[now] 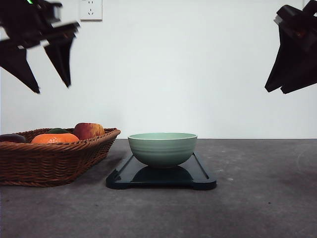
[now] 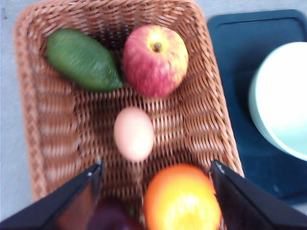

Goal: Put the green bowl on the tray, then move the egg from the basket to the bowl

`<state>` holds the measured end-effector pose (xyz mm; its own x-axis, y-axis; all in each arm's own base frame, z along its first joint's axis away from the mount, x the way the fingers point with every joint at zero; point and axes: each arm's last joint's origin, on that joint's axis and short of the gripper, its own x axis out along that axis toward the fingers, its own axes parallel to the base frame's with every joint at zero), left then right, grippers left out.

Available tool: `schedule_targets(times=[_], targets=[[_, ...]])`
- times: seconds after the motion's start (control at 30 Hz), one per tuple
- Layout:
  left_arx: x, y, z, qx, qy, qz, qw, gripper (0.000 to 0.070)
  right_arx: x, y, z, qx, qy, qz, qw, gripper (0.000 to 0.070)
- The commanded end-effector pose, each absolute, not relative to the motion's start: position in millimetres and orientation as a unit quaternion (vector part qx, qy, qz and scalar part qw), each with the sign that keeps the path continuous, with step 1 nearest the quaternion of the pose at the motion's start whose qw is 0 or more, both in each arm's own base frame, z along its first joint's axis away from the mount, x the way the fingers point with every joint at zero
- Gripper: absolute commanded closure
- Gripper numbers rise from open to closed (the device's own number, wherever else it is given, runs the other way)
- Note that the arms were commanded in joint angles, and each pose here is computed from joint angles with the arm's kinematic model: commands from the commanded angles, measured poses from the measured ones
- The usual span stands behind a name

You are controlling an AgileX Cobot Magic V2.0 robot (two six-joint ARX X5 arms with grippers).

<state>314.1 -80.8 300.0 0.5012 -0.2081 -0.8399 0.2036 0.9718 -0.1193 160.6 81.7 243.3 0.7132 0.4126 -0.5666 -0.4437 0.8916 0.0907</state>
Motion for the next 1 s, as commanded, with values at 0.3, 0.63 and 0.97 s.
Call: schedule_targets(times=[0.3,0.63,0.97], targets=[[356,-91,249,0.021,0.529,-0.097,0.843,0.0233,162,83,246,-0.024,0.294,0.232,0.927,0.0487],[373,-95,214,0.029,0.552,-0.089,0.829,0.0233,162,83,246,-0.024,0.294,0.233,0.927,0.0487],[376,-96,208,0.029,0.555,-0.088,0.827,0.0284,162,83,246,-0.024,0.294,0.233,0.927,0.0487]])
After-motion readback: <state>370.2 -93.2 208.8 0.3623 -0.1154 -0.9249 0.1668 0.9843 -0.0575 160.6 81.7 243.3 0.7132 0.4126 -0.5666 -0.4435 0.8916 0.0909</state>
